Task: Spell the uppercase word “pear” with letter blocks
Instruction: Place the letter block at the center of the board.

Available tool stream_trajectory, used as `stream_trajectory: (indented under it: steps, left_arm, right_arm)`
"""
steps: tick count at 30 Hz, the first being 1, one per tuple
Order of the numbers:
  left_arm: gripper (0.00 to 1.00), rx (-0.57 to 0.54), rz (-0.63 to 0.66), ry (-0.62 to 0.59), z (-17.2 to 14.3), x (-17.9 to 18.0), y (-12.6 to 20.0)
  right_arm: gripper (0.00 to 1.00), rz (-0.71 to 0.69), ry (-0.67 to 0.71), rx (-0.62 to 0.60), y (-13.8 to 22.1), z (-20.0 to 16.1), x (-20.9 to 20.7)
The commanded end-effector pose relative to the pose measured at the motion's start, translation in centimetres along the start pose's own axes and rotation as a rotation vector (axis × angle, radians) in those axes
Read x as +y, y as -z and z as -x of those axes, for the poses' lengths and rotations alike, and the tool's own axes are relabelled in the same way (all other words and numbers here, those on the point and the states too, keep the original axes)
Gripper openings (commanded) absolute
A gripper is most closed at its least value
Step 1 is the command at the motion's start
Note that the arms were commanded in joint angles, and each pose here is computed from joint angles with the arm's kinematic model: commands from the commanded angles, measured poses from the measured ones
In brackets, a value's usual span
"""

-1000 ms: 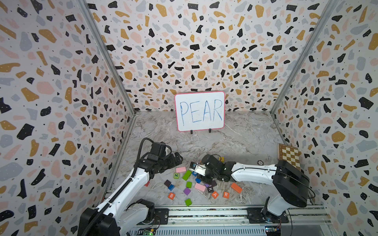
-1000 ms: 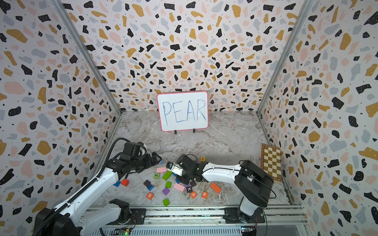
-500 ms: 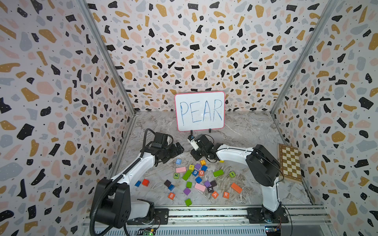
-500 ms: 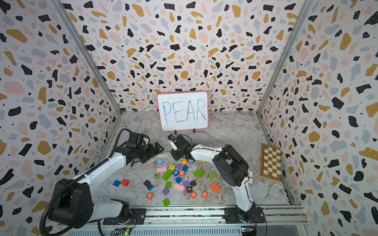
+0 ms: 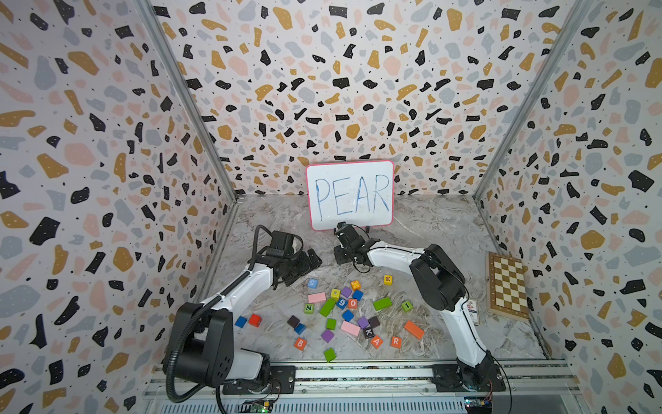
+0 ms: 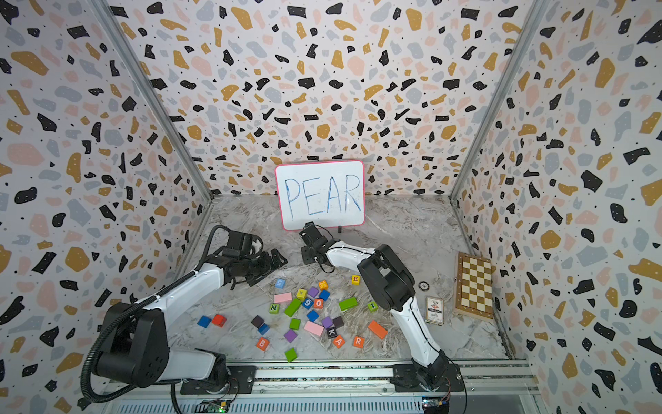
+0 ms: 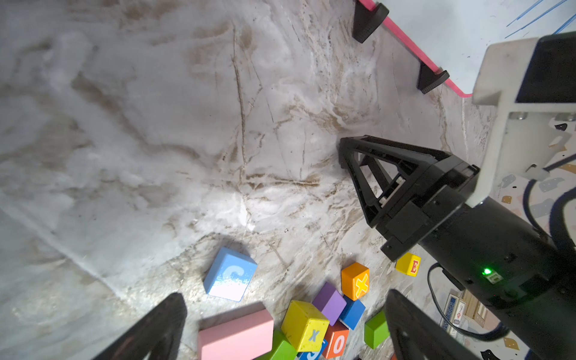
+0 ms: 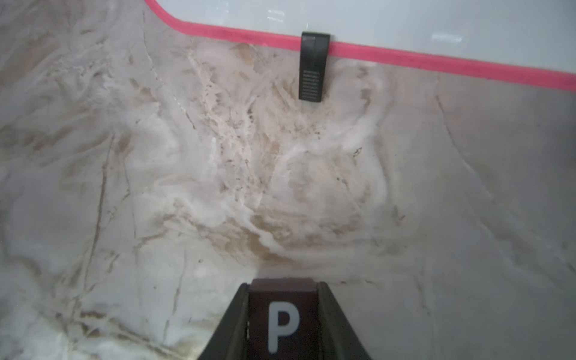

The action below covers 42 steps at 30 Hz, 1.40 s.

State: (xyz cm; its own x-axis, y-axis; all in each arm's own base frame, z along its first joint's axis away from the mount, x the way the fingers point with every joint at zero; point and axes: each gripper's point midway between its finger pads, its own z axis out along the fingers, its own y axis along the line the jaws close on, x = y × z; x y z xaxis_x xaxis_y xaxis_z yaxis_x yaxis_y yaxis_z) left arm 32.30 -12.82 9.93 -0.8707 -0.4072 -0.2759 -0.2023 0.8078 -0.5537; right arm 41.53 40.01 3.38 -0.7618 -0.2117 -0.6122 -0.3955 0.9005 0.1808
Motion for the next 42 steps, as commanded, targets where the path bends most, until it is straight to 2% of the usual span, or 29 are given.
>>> stream_trajectory:
  steps: [1, 5, 13, 22, 42]
  left_arm:
    - [0.99, -0.021, -0.008, -0.015, 0.1, -0.1, 0.8]
    - [0.99, -0.018, -0.006, -0.026, -0.1, -0.1, 1.1]
    - [0.99, -0.012, -0.007, -0.029, -1.0, 0.4, 1.4]
    - [0.99, -0.014, -0.016, -0.031, -1.6, 0.5, 1.8]
    - [0.99, -0.012, -0.029, -0.023, -2.1, 0.6, 2.0]
  right_arm:
    - [0.29, -0.018, -0.038, 0.072, -0.5, -1.7, -0.1]
    - [0.39, -0.003, -0.036, 0.092, -0.9, -1.8, 0.3]
    - [0.57, 0.049, -0.034, 0.078, 1.0, -0.1, 1.1]
    - [0.54, 0.101, -0.038, 0.116, 1.6, -0.9, 1.8]
    - [0.56, 0.149, -0.060, 0.116, 2.6, -1.3, 2.6]
